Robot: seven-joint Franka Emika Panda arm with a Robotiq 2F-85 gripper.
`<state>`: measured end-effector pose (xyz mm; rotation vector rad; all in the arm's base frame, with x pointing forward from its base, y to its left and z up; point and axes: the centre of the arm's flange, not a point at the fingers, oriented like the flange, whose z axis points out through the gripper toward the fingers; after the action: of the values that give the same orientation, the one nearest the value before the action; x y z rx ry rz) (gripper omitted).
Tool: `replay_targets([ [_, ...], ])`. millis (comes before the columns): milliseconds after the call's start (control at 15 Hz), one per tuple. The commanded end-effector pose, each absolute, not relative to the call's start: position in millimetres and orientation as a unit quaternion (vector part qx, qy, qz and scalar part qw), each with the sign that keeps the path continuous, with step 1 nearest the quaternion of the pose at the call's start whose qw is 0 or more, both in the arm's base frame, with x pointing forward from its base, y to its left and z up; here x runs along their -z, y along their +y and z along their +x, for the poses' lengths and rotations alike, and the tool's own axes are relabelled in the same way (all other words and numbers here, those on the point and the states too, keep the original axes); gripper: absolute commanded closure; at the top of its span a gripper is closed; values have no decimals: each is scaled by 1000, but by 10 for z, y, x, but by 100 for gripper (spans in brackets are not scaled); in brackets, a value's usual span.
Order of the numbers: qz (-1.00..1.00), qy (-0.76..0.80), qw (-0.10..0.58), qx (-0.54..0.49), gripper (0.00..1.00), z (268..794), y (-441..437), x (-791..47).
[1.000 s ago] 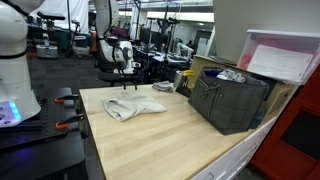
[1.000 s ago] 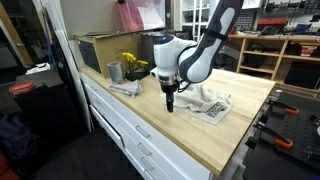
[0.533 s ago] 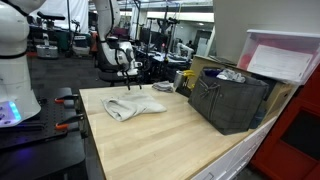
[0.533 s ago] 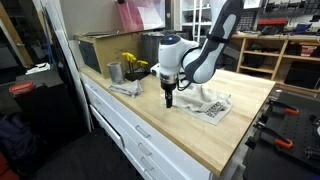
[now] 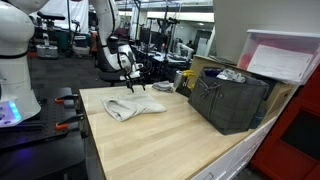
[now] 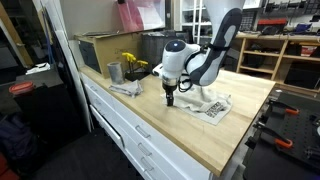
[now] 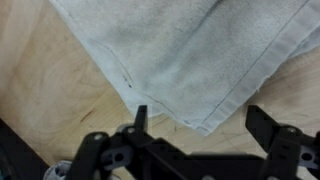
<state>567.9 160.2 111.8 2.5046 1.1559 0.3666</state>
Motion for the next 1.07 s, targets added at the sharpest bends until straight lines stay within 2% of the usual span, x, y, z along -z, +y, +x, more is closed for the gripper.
replay_targets([
  [0,880,404,197,-153,0,5711,1564,-1019],
  [67,880,402,202,-153,25,5728,1550,-998],
  [133,880,399,205,-154,26,5737,1543,-991],
  [200,880,398,207,-155,32,5742,1547,-980],
  [600,883,393,212,-147,80,5745,1581,-964],
  [800,886,388,210,-145,99,5766,1577,-982],
  [1000,893,375,205,-142,100,5819,1569,-1066],
])
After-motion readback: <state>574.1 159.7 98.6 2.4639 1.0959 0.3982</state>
